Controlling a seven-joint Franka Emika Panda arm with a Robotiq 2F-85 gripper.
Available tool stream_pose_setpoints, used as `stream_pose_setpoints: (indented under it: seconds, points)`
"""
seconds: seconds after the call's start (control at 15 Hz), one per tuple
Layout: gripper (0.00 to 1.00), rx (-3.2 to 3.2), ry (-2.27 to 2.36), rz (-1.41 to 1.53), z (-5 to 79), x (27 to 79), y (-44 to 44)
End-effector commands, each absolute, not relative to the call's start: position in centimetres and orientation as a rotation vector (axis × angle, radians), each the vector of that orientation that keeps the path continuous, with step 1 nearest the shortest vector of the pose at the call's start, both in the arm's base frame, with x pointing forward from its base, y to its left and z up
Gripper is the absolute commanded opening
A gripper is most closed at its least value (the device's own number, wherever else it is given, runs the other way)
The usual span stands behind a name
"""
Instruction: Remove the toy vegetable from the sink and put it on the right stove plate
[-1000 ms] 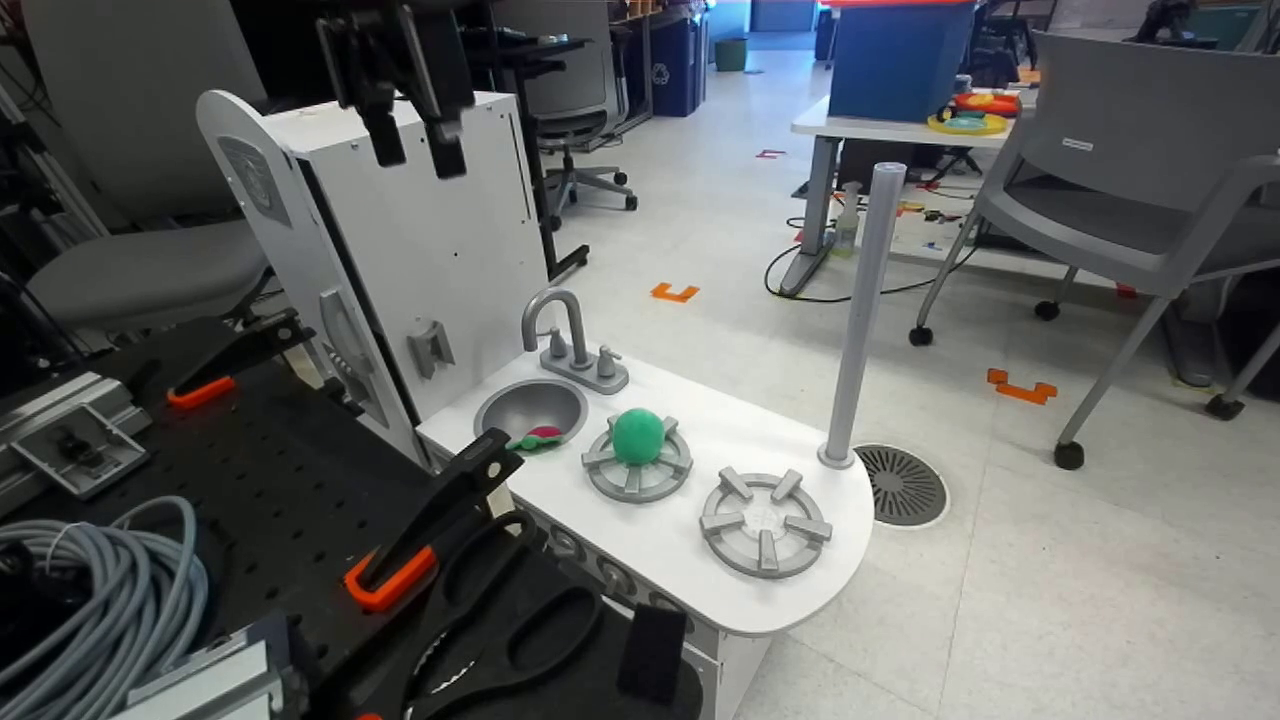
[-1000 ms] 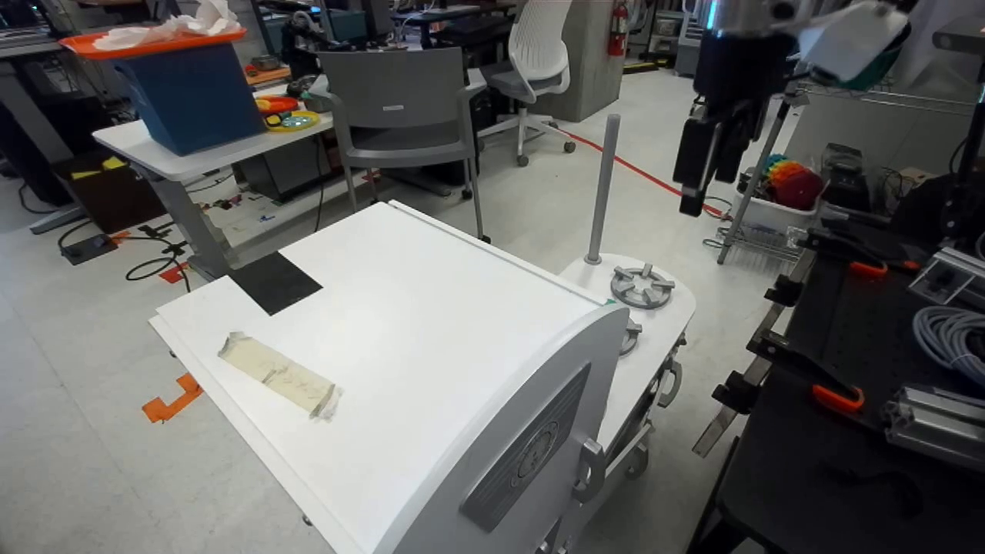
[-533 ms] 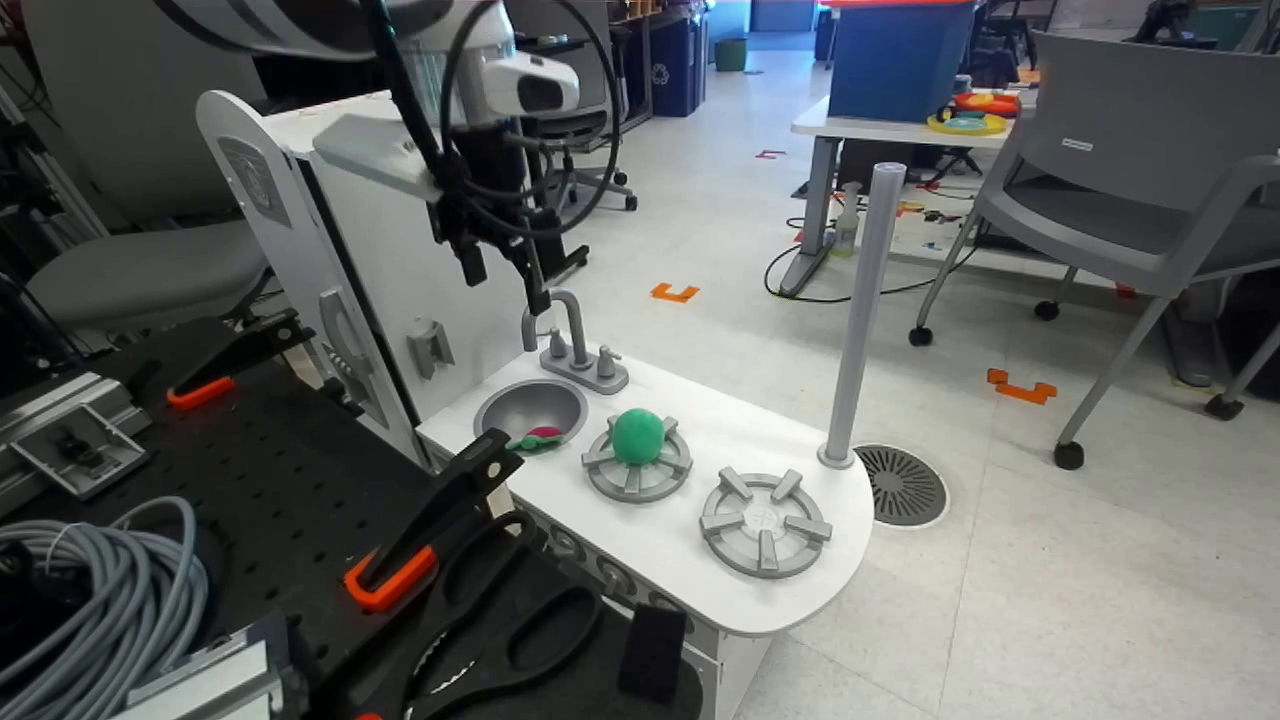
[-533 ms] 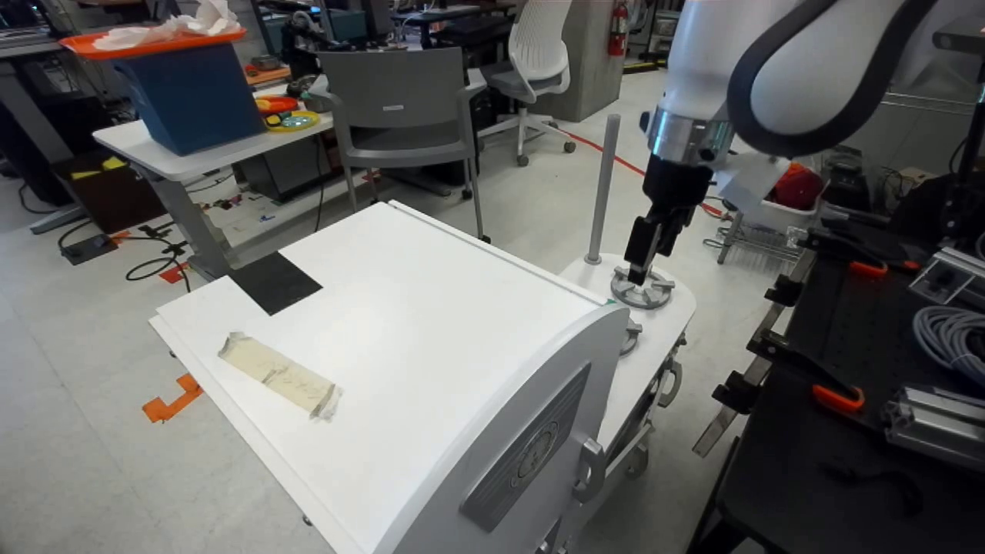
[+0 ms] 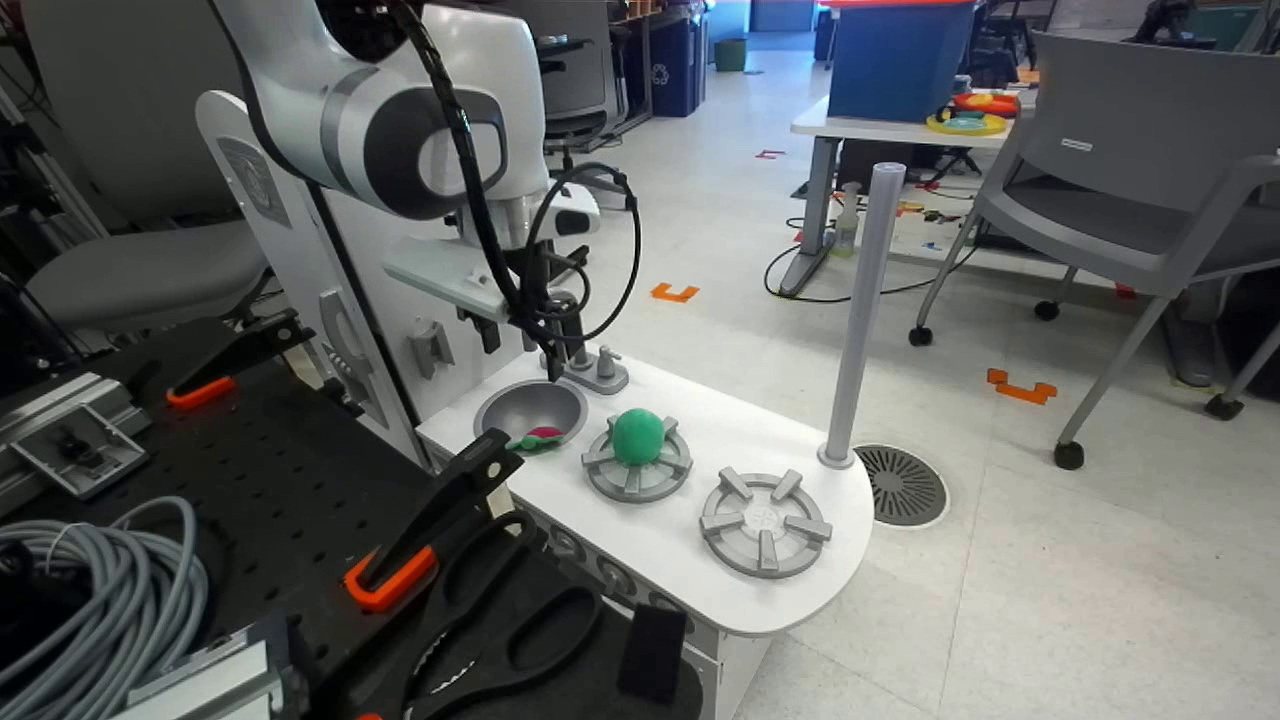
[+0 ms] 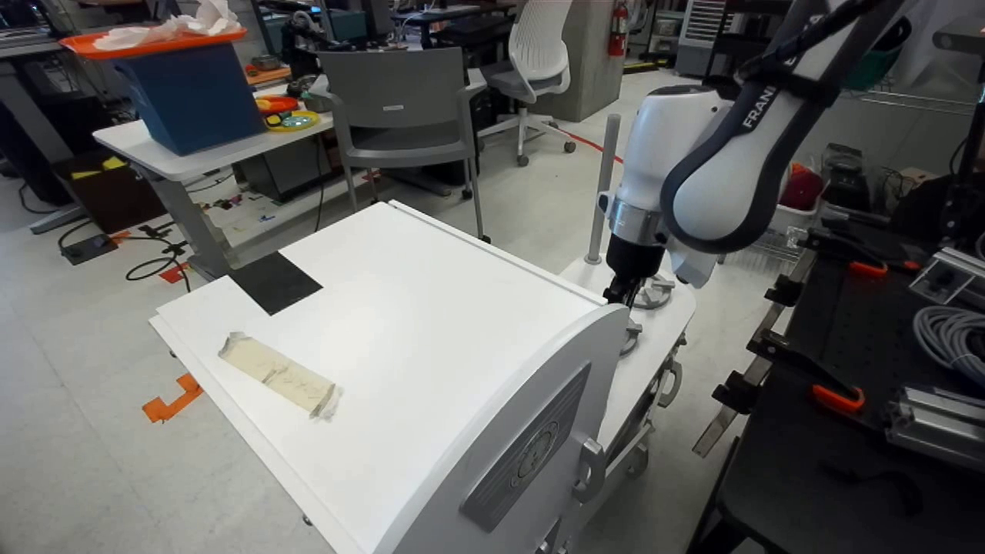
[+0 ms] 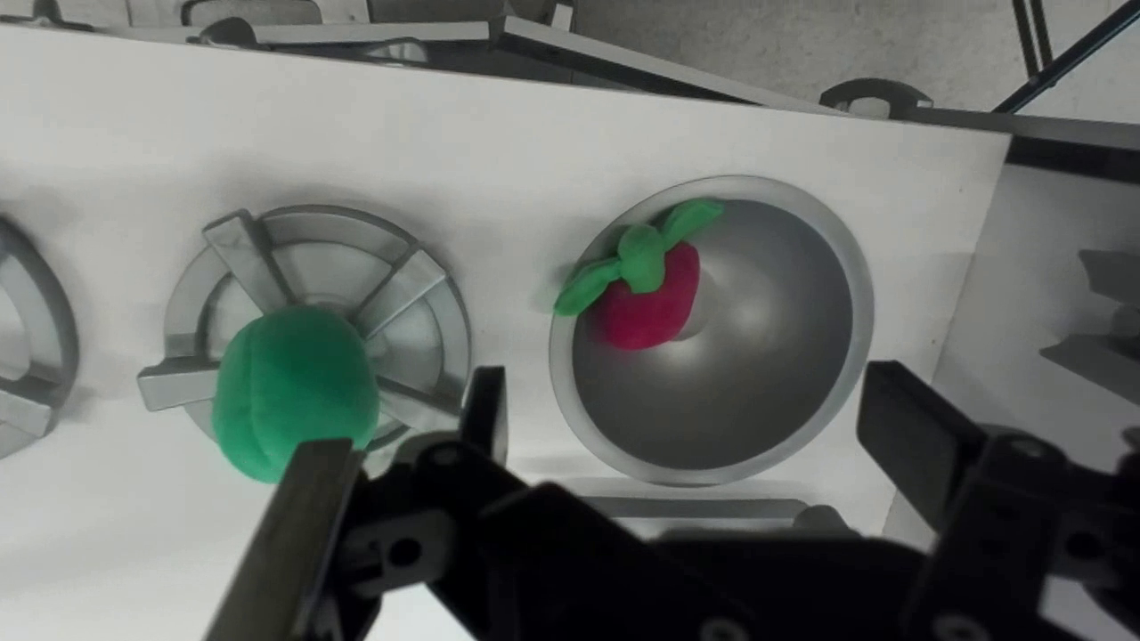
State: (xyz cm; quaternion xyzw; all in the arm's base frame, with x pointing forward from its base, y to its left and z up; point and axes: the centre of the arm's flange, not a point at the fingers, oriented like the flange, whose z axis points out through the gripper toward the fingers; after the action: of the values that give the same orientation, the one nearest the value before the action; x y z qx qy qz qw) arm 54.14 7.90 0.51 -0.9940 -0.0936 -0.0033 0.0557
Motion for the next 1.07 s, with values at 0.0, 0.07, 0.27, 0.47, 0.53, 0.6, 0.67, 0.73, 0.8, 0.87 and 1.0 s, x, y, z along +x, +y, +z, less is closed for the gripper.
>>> stream_pose_setpoints:
  seconds: [0.0,0.07,0.27,0.47,0.53,0.6,0.67,0.73,0.8,0.87,1.0]
  points:
    - [1.00,-2.985,-0.376,-0.024,-3.7,56.6,8.9]
    - [1.00,-2.985,-0.390,-0.017,-4.7,57.0,9.1]
    - [1.00,-2.993,-0.415,0.006,-7.6,58.2,9.7]
    - [1.00,-2.999,-0.453,0.029,-10.2,58.3,10.6]
    - [1.00,-2.999,-0.471,0.040,-11.1,58.2,10.9]
    - [1.00,-3.001,-0.485,0.055,-11.8,58.0,11.2]
    - [1.00,-3.004,-0.491,0.073,-12.6,57.9,11.4]
    - [1.00,-3.008,-0.498,0.081,-13.4,57.9,11.6]
    - [1.00,-3.016,-0.505,0.089,-14.1,58.0,11.8]
    - [1.00,-3.021,-0.516,0.099,-14.8,58.0,12.0]
    - [1.00,-3.031,-0.536,0.114,-15.6,58.0,12.3]
